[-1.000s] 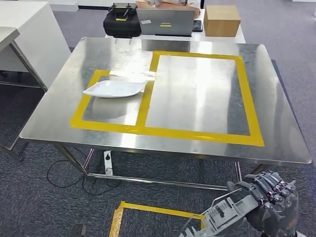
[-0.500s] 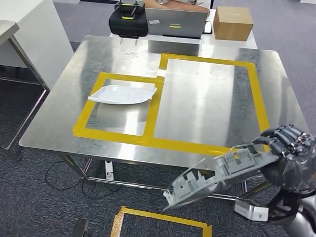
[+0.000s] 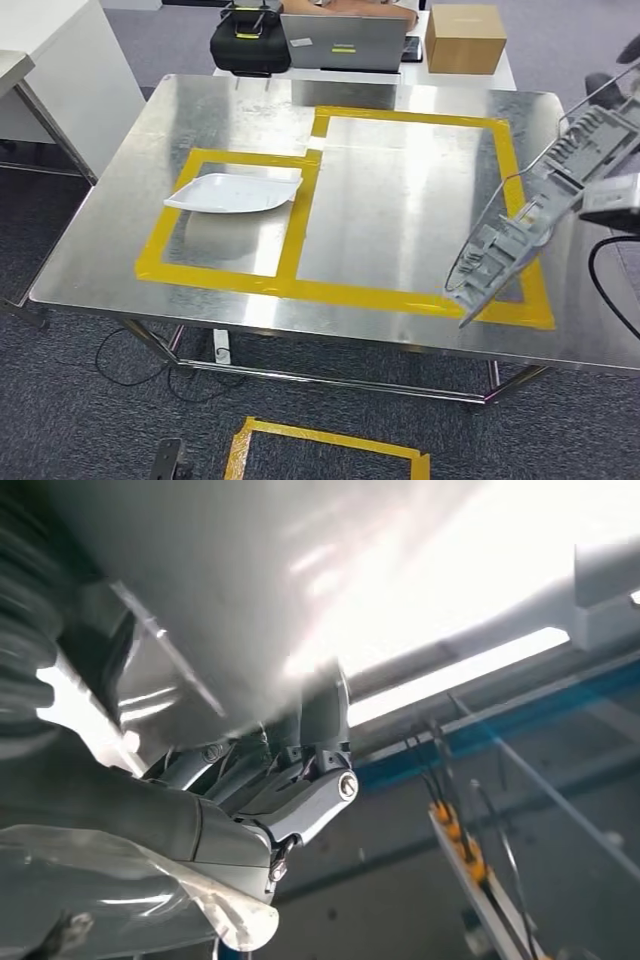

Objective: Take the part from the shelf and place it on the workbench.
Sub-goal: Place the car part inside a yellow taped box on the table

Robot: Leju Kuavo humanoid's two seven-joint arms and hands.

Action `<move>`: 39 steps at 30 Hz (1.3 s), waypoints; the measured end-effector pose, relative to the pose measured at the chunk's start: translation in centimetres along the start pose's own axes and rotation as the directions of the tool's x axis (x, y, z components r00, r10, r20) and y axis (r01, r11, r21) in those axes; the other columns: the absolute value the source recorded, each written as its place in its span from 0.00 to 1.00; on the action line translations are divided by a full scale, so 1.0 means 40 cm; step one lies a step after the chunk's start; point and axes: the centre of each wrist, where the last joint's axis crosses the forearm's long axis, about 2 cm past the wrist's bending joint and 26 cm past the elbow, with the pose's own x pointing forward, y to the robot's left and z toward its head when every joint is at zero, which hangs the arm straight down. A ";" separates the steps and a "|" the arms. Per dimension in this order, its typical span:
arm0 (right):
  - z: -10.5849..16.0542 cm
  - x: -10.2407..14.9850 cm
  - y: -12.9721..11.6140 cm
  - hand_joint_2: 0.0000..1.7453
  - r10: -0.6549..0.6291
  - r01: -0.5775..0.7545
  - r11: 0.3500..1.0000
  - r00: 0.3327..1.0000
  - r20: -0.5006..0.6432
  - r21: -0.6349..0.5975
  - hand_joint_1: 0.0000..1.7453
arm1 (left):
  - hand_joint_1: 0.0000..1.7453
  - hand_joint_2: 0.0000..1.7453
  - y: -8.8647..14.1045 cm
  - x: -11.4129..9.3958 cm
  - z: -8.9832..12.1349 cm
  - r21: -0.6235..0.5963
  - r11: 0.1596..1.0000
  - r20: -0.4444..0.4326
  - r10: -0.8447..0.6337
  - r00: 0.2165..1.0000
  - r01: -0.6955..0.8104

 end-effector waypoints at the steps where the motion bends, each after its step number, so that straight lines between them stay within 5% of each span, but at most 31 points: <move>1: -0.026 -0.009 -0.002 1.00 -0.007 0.008 1.000 1.000 -0.010 0.022 1.00 | 0.00 1.00 -0.002 0.002 -0.001 -0.005 1.000 0.000 -0.001 1.000 0.001; 6: -0.167 -0.034 0.017 1.00 -0.018 0.032 0.982 0.997 -0.074 0.186 1.00 | 0.00 1.00 -0.014 0.017 -0.007 -0.037 0.999 0.007 -0.018 1.000 0.018; 11: -0.302 -0.005 0.116 1.00 0.042 -0.002 0.921 0.995 -0.094 0.390 1.00 | 0.00 1.00 -0.028 0.038 -0.016 -0.075 0.996 0.016 -0.046 0.999 0.047; 21: -0.418 0.133 0.309 1.00 0.187 -0.143 0.794 0.982 -0.014 0.591 1.00 | 0.00 1.00 -0.080 0.098 -0.034 -0.193 0.978 0.054 -0.072 0.996 0.081; 25: -0.427 0.183 0.392 1.00 0.245 -0.194 0.760 0.970 0.003 0.620 1.00 | 0.00 1.00 -0.102 0.123 -0.041 -0.237 0.967 0.058 -0.080 0.995 0.091; 30: -0.388 0.192 0.469 1.00 0.334 -0.258 0.636 0.942 0.043 0.727 1.00 | 0.00 1.00 -0.115 0.124 -0.038 -0.251 0.965 0.055 -0.064 0.996 0.076; 38: -0.354 0.138 0.485 1.00 0.456 -0.330 0.483 0.885 0.089 0.811 1.00 | 0.00 1.00 -0.118 0.109 -0.031 -0.247 0.967 0.051 -0.045 0.998 0.056; 39: -0.352 0.131 0.484 0.75 0.467 -0.344 0.460 0.878 0.106 0.818 0.75 | 0.00 1.00 -0.118 0.108 -0.031 -0.245 0.968 0.052 -0.041 0.998 0.052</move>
